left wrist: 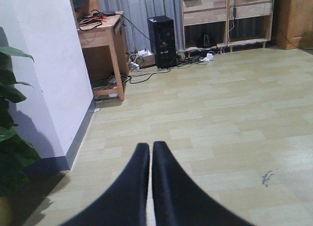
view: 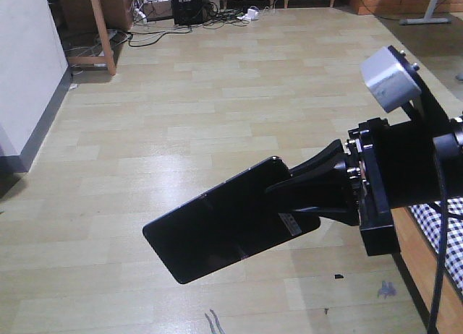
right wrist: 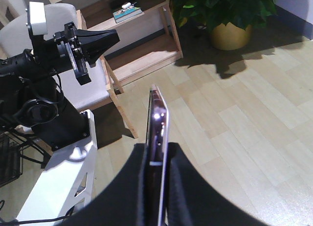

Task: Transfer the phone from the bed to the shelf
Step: 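Hold the phone in the right gripper while the base turns away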

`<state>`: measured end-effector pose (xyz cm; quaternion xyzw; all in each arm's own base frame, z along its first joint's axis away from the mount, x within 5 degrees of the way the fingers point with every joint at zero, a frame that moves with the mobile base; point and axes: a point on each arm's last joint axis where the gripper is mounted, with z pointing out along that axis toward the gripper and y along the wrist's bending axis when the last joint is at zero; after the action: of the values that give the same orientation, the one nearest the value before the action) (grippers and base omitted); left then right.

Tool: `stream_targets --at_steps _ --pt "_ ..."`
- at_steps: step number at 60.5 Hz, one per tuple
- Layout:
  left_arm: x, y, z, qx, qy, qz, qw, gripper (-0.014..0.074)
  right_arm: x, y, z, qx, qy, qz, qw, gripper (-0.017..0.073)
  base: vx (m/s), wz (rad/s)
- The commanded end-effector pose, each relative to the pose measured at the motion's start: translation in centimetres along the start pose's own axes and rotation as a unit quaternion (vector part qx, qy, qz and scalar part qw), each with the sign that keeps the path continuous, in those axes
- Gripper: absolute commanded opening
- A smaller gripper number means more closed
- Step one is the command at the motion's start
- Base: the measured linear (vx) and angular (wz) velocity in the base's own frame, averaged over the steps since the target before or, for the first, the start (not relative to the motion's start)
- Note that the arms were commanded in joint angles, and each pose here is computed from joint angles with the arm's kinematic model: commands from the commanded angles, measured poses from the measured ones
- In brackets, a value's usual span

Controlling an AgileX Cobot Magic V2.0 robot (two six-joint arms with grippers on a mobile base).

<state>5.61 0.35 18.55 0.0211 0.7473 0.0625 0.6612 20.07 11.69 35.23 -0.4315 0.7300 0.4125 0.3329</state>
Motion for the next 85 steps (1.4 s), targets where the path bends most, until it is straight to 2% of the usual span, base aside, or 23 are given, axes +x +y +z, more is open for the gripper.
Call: stream_targets --at_steps 1,85 --pt "-1.44 0.17 -0.31 -0.006 -0.053 -0.007 0.999 0.0001 -1.34 1.71 -0.72 -0.044 -0.040 -0.007 0.998 -0.0002 0.00 0.00" --pt "-1.44 0.17 -0.31 -0.006 -0.053 -0.007 0.999 0.0001 -1.33 1.72 -0.72 -0.044 -0.039 -0.007 0.998 -0.0002 0.06 -0.02"
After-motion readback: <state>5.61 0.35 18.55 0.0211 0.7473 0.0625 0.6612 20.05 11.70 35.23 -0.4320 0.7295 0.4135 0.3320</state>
